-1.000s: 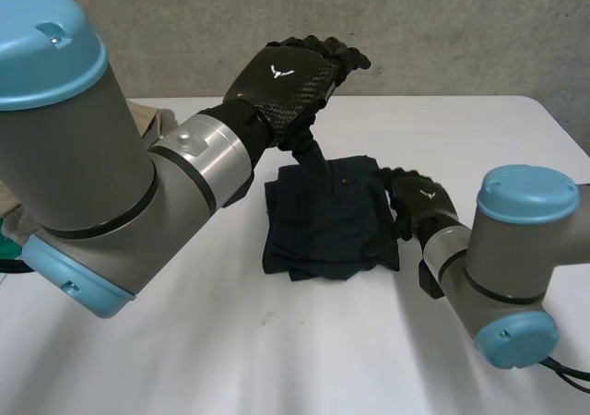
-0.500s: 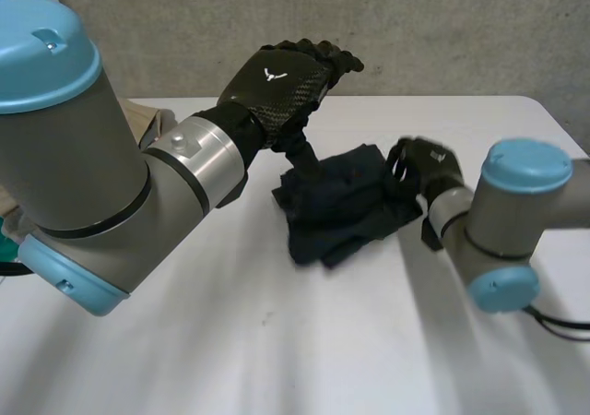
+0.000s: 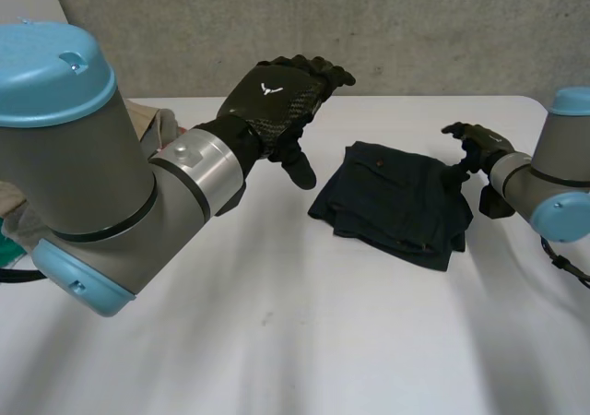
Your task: Fold the laundry.
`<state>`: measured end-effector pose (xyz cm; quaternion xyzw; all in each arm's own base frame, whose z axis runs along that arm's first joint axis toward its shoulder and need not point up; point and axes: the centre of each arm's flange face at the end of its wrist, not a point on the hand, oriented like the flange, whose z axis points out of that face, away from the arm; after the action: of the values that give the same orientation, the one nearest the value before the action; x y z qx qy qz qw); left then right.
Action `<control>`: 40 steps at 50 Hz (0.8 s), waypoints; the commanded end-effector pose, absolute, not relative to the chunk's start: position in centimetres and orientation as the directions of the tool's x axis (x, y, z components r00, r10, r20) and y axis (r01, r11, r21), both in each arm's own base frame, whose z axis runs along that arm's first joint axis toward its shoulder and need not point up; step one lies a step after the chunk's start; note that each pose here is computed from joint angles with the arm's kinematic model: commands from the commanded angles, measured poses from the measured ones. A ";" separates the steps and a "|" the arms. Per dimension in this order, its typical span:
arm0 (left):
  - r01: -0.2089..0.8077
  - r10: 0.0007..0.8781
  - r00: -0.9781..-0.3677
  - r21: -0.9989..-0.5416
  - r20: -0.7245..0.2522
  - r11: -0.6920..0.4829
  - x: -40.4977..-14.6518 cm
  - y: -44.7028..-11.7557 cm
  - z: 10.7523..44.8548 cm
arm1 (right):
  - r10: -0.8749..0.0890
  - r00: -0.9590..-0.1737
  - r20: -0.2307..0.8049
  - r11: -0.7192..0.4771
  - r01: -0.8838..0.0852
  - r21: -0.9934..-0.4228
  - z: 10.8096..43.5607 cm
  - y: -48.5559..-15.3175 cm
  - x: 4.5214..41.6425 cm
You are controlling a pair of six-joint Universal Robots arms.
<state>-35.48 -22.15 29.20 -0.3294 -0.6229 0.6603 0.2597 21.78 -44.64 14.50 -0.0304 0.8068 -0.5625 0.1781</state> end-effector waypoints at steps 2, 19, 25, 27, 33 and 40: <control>0.078 0.755 -0.647 -0.994 -0.108 -0.075 -35.1 -22.2 28.6 | -0.433 -0.894 -0.119 0.265 0.001 -0.964 14.9 -45.9 19.8; 0.091 0.759 -0.642 -0.994 -0.104 -0.059 -35.4 -23.1 27.2 | -0.620 -0.779 -0.098 0.275 -0.098 -0.956 12.0 -48.3 18.9; 0.098 0.758 -0.644 -0.994 -0.103 -0.051 -35.3 -23.5 26.7 | -0.663 -0.742 -0.099 0.278 -0.121 -0.953 10.8 -47.8 19.7; 0.099 0.756 -0.646 -0.994 -0.102 -0.049 -35.2 -23.7 26.6 | -0.674 -0.731 -0.103 0.283 -0.127 -0.951 10.2 -47.6 20.0; 0.100 0.755 -0.647 -0.994 -0.102 -0.048 -35.2 -23.8 26.6 | -0.678 -0.728 -0.100 0.271 -0.121 -0.955 10.5 -47.7 20.3; 0.092 0.754 -0.648 -0.994 -0.105 -0.059 -35.1 -23.7 27.1 | -0.470 -0.873 -0.129 0.172 0.052 -0.984 13.2 -51.4 17.4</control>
<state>-35.15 -23.79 26.65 -0.3335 -0.6406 0.6430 0.2550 19.92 -48.02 10.51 -0.2551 0.7567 -0.5486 0.2477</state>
